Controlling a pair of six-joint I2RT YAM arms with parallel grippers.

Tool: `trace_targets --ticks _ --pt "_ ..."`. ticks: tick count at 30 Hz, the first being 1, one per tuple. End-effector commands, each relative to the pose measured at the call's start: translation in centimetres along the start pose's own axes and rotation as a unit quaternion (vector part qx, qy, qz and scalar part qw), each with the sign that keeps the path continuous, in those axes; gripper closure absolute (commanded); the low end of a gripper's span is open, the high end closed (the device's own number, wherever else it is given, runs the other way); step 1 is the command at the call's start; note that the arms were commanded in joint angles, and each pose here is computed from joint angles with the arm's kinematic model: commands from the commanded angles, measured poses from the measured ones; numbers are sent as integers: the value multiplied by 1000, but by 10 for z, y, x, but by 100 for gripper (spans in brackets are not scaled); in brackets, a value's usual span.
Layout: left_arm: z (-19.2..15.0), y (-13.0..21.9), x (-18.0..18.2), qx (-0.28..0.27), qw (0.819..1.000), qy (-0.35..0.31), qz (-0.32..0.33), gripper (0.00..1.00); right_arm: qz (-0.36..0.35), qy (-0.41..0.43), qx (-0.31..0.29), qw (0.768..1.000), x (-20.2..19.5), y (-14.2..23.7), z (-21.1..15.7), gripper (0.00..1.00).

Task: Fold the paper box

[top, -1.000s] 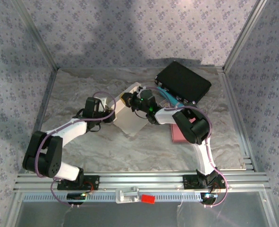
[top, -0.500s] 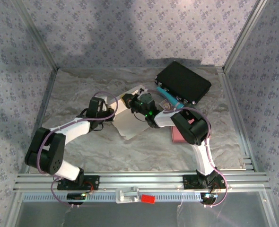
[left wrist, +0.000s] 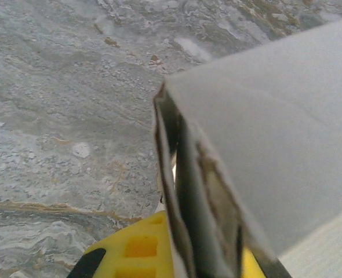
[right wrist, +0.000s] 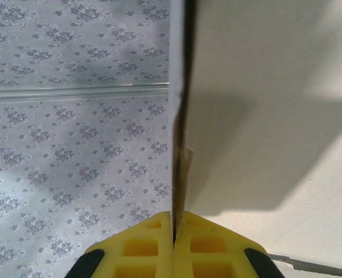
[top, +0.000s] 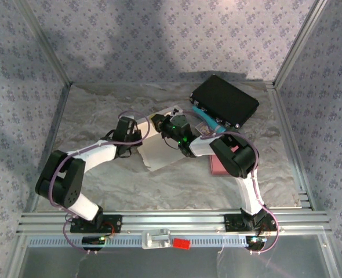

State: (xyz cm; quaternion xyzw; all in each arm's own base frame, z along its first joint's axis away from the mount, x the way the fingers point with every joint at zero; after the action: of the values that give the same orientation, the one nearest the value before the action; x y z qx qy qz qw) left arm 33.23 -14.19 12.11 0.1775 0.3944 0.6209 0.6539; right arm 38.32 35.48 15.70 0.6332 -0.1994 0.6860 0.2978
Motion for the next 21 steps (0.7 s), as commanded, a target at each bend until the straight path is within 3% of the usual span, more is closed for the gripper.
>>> trace_targets --ticks 1,3,5,9,15,21 --pt "5 2 -2 6 999 -1 33 100 -72 -8 50 996 -17 11 -27 93" --pt "15 9 -6 8 999 -13 34 100 -92 5 44 995 -10 23 -18 74" --pt "24 14 -8 18 999 -30 34 100 -104 36 41 993 7 35 -7 61" --pt "42 20 -13 67 997 -42 -25 100 -135 98 43 985 46 67 20 47" --pt "68 29 -14 128 984 -76 -99 100 -242 141 27 960 78 120 65 44" --pt "79 26 -23 167 975 -93 -116 100 -297 178 34 937 105 127 87 48"
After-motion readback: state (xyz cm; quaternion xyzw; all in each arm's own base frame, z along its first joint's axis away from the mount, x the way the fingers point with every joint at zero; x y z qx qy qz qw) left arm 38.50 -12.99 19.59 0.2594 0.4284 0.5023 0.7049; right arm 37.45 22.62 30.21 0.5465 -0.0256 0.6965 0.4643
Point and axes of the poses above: each hand's point on the last joint's axis, 136 mm out from that joint toward the fingers, its own y axis back along the fingers, its own x axis along the line the jaws close on, z = x × y, the point moved 6 cm from there along y, back along the fingers, and after that the axes turned 6 degrees about y, right-handed, at the moved point
